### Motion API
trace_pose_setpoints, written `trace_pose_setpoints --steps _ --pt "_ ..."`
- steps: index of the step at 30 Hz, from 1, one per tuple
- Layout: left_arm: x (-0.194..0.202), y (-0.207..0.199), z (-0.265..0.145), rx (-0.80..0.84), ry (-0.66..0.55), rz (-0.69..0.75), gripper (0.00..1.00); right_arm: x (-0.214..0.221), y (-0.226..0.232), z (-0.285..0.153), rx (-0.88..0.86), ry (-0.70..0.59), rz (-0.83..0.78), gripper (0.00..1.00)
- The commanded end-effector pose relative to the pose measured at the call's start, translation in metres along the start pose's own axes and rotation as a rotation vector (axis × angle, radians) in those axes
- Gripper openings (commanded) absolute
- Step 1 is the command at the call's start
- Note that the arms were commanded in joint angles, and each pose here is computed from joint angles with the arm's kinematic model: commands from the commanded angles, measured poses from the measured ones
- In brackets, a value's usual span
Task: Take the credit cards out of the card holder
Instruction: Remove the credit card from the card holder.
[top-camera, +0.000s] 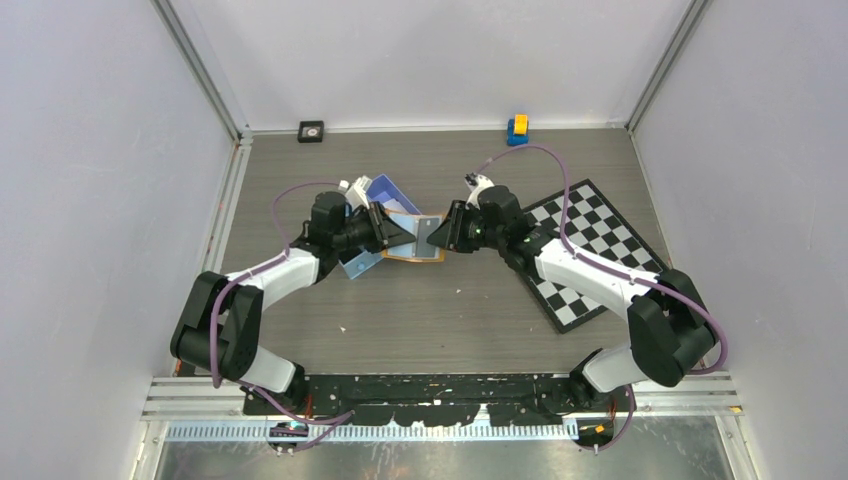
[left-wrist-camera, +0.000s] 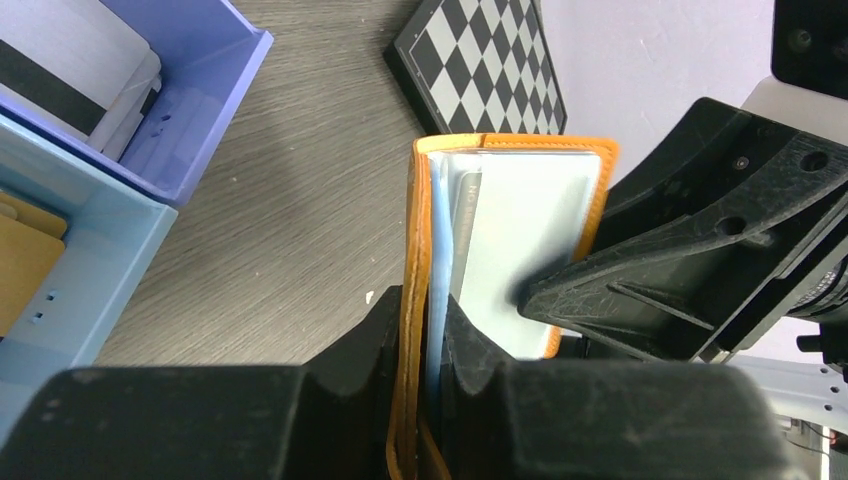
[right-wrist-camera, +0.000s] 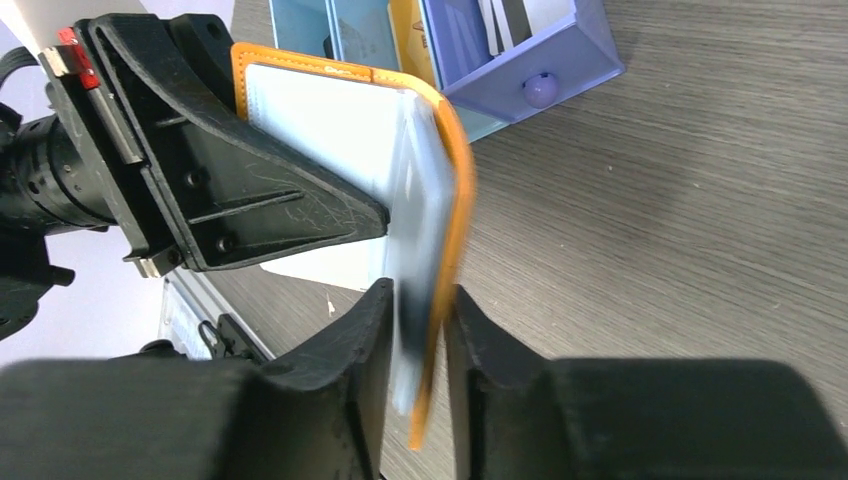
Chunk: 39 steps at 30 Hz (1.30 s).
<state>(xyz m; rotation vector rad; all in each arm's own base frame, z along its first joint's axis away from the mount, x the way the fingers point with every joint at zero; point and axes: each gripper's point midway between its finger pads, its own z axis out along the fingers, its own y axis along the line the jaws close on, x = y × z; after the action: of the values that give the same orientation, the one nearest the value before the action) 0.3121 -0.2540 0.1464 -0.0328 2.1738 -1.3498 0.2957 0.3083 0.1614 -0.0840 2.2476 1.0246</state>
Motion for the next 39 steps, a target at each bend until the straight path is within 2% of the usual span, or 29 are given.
trace_pose_setpoints --steps 1,8,13,17,23,26,32,39 --pt "-0.012 -0.012 0.001 0.015 -0.020 0.049 0.00 -0.016 0.032 -0.012 -0.130 -0.066 -0.031 0.26" --pt "-0.011 -0.006 0.004 -0.007 -0.005 0.039 0.00 -0.018 0.039 -0.018 -0.165 -0.084 -0.037 0.27" --pt "-0.011 -0.005 0.003 -0.012 -0.005 0.040 0.00 -0.016 0.041 -0.017 -0.178 -0.072 -0.038 0.41" --pt "-0.011 -0.005 0.004 -0.010 -0.001 0.039 0.00 -0.017 0.042 -0.019 -0.189 -0.083 -0.042 0.46" --pt "-0.010 -0.005 0.005 -0.006 0.004 0.033 0.00 -0.017 0.044 -0.021 -0.200 -0.087 -0.045 0.42" --pt "-0.009 -0.005 0.007 0.001 0.010 0.027 0.00 -0.017 0.045 -0.020 -0.203 -0.083 -0.047 0.37" --pt "-0.008 -0.005 0.009 0.015 0.020 0.016 0.00 -0.017 0.046 -0.022 -0.214 -0.087 -0.053 0.38" --pt "-0.008 -0.007 0.009 0.025 0.019 0.015 0.00 -0.017 0.035 -0.016 -0.147 -0.081 -0.044 0.26"
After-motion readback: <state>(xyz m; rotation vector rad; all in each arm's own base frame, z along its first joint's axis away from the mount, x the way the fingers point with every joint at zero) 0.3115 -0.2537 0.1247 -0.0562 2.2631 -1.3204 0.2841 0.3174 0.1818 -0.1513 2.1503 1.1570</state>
